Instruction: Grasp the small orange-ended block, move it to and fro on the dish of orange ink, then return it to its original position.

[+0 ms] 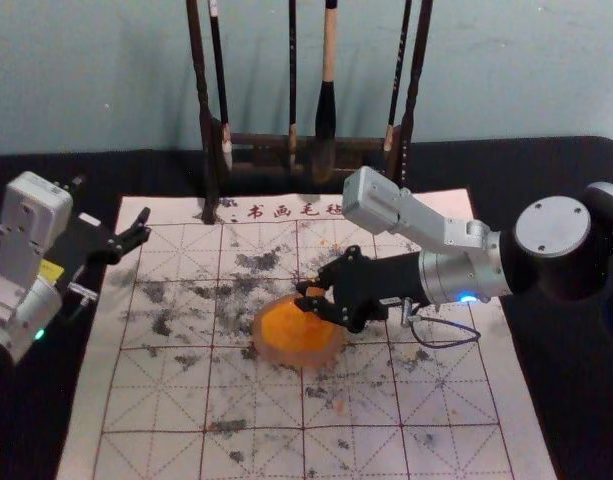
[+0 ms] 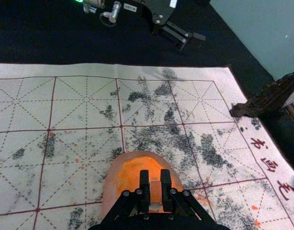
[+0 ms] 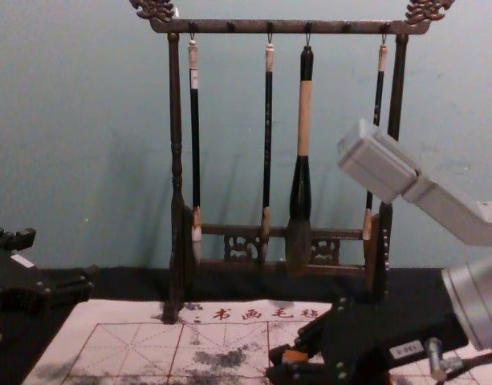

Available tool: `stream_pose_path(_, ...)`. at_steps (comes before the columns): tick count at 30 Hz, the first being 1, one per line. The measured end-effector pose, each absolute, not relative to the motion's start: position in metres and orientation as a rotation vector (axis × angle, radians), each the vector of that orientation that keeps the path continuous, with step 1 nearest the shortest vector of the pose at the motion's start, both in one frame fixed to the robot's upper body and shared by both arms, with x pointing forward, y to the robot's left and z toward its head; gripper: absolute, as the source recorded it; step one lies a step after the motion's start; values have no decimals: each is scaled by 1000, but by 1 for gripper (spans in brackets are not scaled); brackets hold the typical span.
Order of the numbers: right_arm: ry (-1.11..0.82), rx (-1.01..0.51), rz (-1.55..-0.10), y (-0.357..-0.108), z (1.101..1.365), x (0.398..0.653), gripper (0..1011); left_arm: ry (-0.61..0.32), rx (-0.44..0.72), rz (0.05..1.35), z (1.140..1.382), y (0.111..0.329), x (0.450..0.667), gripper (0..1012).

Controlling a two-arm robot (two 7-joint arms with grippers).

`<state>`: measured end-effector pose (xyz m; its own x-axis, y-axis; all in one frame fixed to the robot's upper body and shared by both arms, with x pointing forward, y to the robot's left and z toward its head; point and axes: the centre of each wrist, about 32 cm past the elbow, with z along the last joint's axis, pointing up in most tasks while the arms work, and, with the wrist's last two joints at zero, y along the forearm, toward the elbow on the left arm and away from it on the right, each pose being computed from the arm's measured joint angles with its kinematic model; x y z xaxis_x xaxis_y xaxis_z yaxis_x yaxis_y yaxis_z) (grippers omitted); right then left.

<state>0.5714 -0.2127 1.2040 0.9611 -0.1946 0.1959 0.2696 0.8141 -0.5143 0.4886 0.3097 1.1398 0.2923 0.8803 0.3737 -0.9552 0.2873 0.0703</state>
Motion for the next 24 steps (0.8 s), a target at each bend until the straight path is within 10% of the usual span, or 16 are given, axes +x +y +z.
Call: stream_pose_path(24,-130,-544,-191,-201,1201,561,120,-285,304,1248,1140,310,489,1001)
